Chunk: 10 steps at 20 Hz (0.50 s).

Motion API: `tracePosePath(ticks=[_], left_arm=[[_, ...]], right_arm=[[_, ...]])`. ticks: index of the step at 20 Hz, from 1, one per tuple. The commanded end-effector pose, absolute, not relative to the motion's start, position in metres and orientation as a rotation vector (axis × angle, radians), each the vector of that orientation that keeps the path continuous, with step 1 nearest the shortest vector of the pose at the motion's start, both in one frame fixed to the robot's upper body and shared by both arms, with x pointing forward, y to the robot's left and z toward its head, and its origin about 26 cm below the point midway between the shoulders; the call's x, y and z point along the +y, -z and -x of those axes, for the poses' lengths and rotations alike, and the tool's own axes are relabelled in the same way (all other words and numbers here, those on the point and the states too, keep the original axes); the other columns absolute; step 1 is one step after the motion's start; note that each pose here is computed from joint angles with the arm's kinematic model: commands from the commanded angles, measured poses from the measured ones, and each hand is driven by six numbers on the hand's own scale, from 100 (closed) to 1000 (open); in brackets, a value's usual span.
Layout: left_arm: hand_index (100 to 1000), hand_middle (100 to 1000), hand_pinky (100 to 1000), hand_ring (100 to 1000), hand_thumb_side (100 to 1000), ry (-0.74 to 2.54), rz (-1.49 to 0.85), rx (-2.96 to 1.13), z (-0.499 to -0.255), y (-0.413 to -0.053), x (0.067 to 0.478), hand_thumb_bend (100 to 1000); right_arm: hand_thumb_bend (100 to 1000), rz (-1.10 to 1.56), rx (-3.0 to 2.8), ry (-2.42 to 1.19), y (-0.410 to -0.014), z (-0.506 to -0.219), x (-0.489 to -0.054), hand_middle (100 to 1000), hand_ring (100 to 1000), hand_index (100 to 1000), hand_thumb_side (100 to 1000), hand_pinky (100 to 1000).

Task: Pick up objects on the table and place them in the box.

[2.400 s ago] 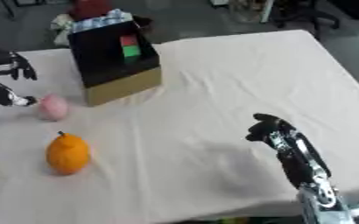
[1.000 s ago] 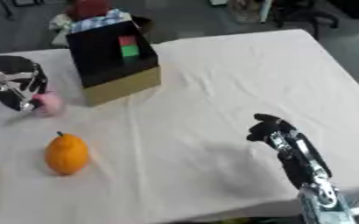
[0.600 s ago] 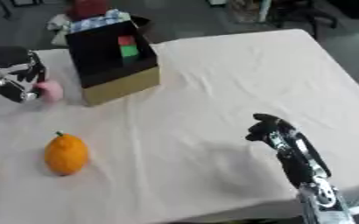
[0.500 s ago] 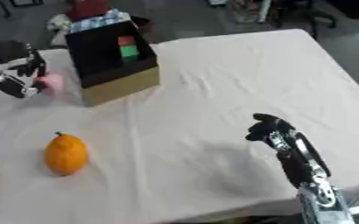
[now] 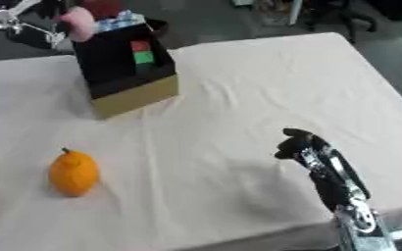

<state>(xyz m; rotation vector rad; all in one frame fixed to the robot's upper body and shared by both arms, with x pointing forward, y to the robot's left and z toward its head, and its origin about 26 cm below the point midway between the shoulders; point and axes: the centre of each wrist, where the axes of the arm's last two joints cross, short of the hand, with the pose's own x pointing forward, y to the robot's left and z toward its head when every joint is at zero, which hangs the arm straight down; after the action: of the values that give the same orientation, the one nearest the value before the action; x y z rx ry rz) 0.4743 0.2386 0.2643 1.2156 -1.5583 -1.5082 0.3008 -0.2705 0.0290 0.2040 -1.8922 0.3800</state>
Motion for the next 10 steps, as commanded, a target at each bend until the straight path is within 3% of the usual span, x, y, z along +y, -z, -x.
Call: tracePosePath(ticks=[1, 2, 5, 6, 8, 10], left_arm=[[640, 478, 658, 503, 100, 1.509, -1.232, -1.54, -0.485, -0.259, 0.217, 141], [713, 557, 690, 567, 100, 1.52, -1.222, -1.517, -0.488, -0.25, 0.213, 182], [815, 667, 737, 647, 119, 1.531, -1.213, -1.447, -0.495, -0.224, 0.211, 271], [863, 724, 763, 688, 255, 1.524, -1.223, -1.427, -0.497, -0.219, 0.215, 345], [894, 774, 792, 724, 443, 1.497, -1.261, -1.399, -0.498, -0.214, 0.224, 430], [914, 809, 812, 745, 578, 1.436, -1.307, -1.409, -0.496, -0.219, 0.237, 483]], right_arm=[[100, -0.204, -1.911, -0.4, -0.035, -0.303, -0.271, 586, 606, 801, 718, 695], [100, -0.206, -1.912, -0.4, -0.035, -0.303, -0.271, 586, 605, 801, 718, 695], [100, -0.208, -1.912, -0.399, -0.035, -0.303, -0.27, 586, 605, 800, 719, 695], [100, -0.207, -1.912, -0.398, -0.035, -0.303, -0.271, 586, 605, 801, 719, 696], [100, -0.204, -1.911, -0.396, -0.035, -0.303, -0.271, 586, 605, 801, 720, 696], [100, -0.204, -1.911, -0.396, -0.035, -0.303, -0.271, 586, 605, 801, 720, 696]])
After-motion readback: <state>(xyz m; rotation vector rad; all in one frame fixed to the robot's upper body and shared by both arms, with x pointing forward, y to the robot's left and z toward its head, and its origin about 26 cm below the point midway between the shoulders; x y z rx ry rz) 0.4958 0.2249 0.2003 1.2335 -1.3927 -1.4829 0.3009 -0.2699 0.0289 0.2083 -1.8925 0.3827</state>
